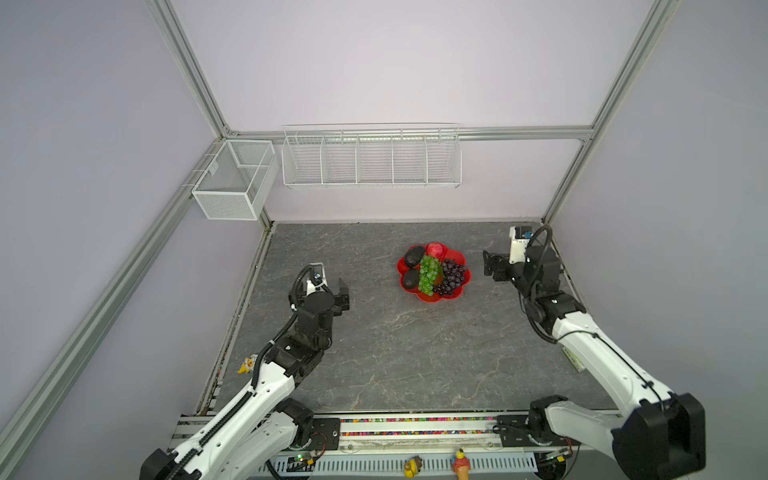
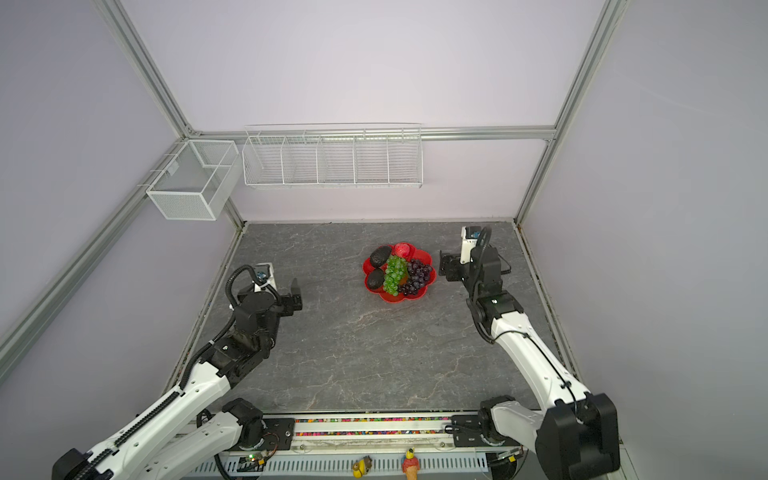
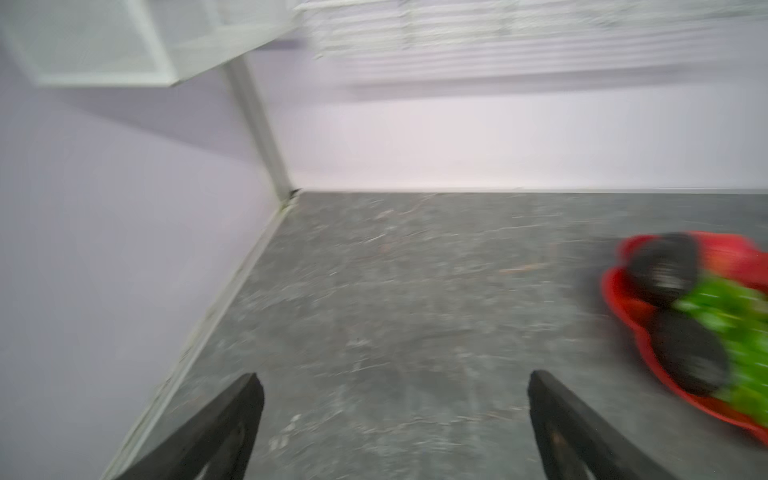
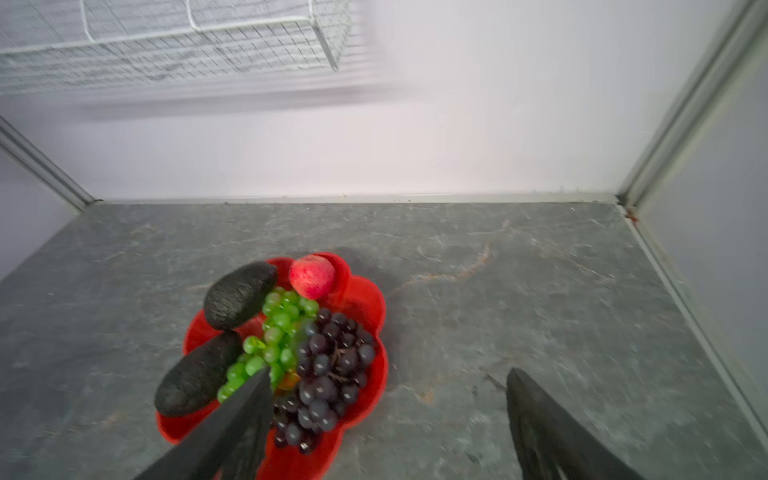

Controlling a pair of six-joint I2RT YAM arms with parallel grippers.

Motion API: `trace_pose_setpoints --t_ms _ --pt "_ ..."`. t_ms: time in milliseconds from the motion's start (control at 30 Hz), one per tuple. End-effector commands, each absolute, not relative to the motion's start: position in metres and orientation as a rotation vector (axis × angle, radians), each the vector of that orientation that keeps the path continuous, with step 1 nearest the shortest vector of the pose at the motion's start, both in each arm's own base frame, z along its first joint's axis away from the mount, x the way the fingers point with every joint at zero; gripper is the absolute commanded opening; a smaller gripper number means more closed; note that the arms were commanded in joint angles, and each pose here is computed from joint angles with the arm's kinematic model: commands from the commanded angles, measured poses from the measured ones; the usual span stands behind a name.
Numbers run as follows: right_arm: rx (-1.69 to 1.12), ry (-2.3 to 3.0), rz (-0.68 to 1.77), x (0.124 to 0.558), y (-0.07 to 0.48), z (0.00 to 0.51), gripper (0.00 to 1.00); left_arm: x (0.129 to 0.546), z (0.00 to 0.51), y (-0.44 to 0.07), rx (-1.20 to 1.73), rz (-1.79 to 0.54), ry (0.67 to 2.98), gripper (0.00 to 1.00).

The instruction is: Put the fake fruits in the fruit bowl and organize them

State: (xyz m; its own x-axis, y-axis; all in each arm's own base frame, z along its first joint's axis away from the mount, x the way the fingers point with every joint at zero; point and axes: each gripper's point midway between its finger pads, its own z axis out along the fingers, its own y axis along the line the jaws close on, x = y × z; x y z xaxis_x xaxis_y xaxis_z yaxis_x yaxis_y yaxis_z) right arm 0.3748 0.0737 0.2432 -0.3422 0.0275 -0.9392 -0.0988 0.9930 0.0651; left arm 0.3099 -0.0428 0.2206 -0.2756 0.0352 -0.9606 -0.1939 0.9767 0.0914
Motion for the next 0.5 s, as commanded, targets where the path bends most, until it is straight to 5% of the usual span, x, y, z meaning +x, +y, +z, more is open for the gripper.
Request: trace_pose_setpoints --t_ms 0,167,467 --pt "-0.038 1.877 -0.174 0.361 0.032 0.221 0.89 0.315 0.202 0.008 -0.336 0.373 1.767 0.99" --pt "0.137 1.903 -0.317 0.345 -0.015 0.174 0.89 0.344 0.157 0.019 -0.32 0.384 1.788 0.99" --pt "0.112 1.858 -0.267 0.367 -0.013 0.127 0.9 0.399 0.141 0.002 -0.168 0.34 1.85 0.98"
